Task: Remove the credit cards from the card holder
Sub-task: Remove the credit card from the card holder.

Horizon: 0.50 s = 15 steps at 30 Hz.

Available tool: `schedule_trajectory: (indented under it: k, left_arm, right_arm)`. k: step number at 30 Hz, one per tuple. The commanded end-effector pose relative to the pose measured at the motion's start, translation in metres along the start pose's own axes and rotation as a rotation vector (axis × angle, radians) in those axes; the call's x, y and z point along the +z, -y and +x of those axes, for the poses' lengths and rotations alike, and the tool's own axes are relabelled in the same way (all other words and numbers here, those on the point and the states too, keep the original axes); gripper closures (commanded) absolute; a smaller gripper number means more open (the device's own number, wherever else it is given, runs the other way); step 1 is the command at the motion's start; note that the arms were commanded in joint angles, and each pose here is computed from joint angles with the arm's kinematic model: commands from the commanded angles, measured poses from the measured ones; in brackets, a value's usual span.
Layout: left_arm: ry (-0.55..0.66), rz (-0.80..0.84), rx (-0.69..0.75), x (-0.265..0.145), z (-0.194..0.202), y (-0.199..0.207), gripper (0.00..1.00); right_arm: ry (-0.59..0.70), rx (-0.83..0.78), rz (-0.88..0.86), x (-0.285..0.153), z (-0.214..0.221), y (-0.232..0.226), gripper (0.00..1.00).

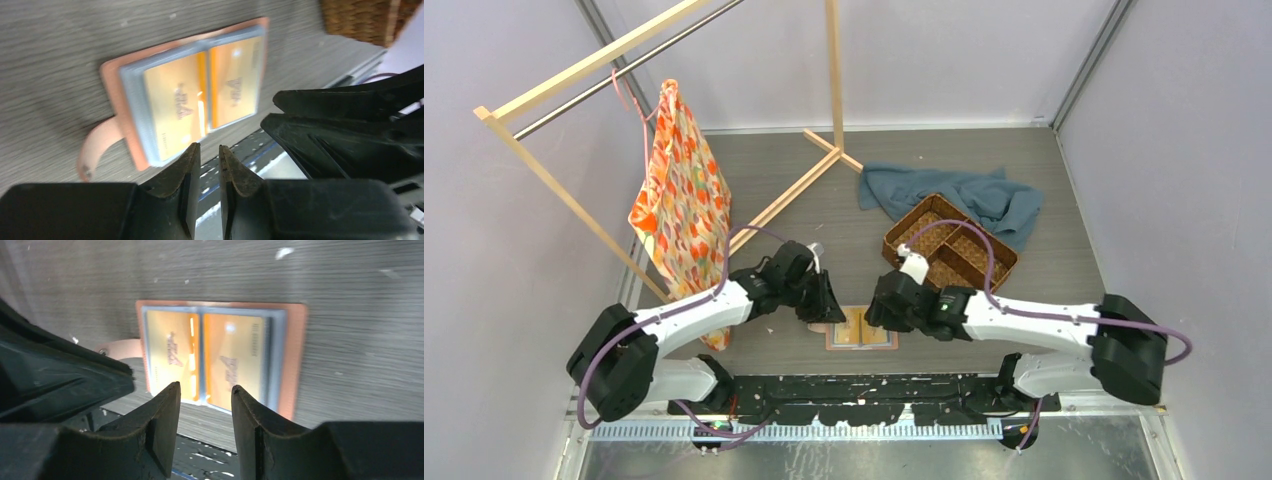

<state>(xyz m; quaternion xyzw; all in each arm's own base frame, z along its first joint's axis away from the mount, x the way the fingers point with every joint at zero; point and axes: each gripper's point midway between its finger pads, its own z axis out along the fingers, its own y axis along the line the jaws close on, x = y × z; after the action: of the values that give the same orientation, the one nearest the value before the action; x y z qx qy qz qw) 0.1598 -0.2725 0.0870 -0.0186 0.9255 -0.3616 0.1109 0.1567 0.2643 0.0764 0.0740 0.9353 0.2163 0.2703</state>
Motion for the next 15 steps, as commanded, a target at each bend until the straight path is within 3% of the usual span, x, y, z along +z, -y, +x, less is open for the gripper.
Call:
schedule_trajectory:
  k: [1, 15]
  left_arm:
    - [0.017, -0.082, -0.039, 0.004, 0.004, -0.028, 0.79]
    - [-0.068, -0.161, -0.054, 0.029, 0.019, -0.063, 0.84]
  right_arm:
    - [-0.093, 0.017, -0.201, 0.011, 0.006, -0.059, 0.54]
    - [-0.146, 0.181, -0.155, 0.048, 0.022, -0.024, 0.56]
